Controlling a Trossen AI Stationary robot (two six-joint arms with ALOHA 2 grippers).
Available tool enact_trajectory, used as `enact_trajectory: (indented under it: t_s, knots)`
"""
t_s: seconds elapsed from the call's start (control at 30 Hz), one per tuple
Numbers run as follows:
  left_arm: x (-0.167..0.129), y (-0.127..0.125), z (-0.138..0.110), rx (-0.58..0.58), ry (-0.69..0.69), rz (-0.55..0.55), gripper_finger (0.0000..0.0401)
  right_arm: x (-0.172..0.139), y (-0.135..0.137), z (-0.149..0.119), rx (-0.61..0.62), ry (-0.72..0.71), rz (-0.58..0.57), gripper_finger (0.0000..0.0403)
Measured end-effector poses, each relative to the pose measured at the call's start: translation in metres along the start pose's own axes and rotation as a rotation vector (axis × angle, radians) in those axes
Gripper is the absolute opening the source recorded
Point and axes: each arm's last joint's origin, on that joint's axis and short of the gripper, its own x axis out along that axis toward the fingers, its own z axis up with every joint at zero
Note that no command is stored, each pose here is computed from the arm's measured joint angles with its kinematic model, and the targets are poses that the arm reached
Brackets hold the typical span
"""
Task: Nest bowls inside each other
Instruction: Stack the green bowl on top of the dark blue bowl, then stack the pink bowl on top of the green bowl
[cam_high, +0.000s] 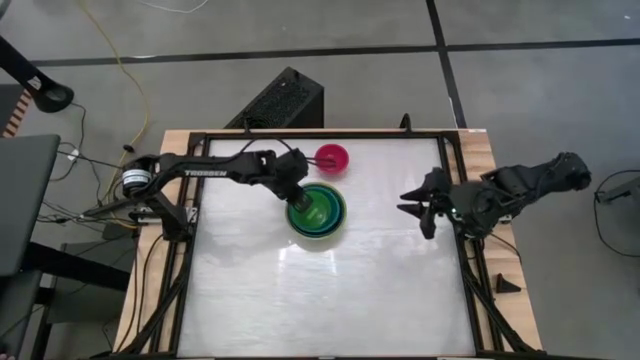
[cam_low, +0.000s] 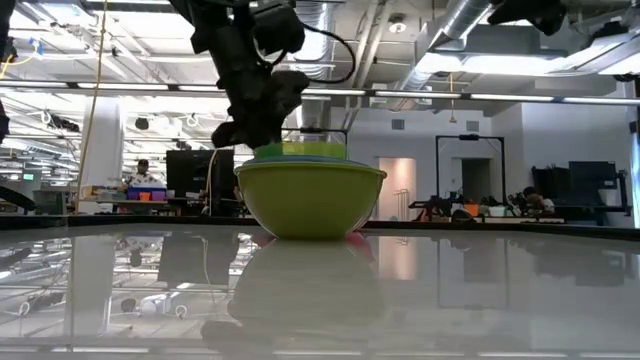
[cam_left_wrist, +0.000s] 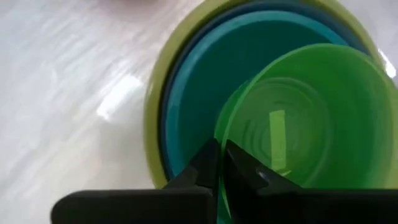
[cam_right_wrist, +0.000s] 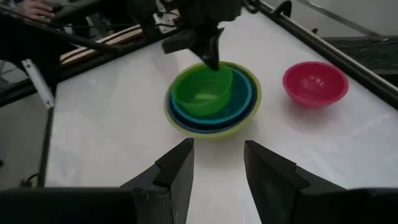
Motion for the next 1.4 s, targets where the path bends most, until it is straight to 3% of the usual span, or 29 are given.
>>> enact_trajectory:
  t_s: [0.17, 0.37, 0.57, 0.77, 1.0, 1.17, 1.4]
  knots:
    - [-0.003, -0.003, 0.004, 0.066, -0.038, -0.037, 0.005, 0.002, -0.003, 0.005, 0.002, -0.027, -0.022, 0.0173]
    - [-0.003, -0.002, 0.004, 0.063, -0.032, -0.048, 0.0151, 0.011, -0.001, 0.014, -0.015, -0.081, -0.002, 0.0173]
    - [-0.014, 0.003, 0.013, 0.035, -0.092, -0.083, 0.0222, 0.041, 0.001, 0.023, -0.081, -0.048, 0.044, 0.0173]
    - [-0.052, 0.007, 0.029, 0.022, -0.275, -0.148, 0.0229, 0.077, -0.005, 0.034, -0.083, -0.027, 0.109, 0.0173]
    - [-0.131, 0.01, 0.028, 0.092, -0.547, -0.18, 0.022, 0.096, -0.025, 0.057, -0.087, -0.142, 0.172, 0.0173]
    - [-0.184, 0.015, 0.002, 0.108, -0.704, -0.206, 0.0217, 0.097, -0.052, 0.061, -0.063, -0.176, 0.21, 0.0173]
    - [-0.216, 0.035, -0.053, 0.004, -0.815, -0.244, 0.0216, 0.11, -0.11, 0.019, 0.067, -0.336, 0.244, 0.0173]
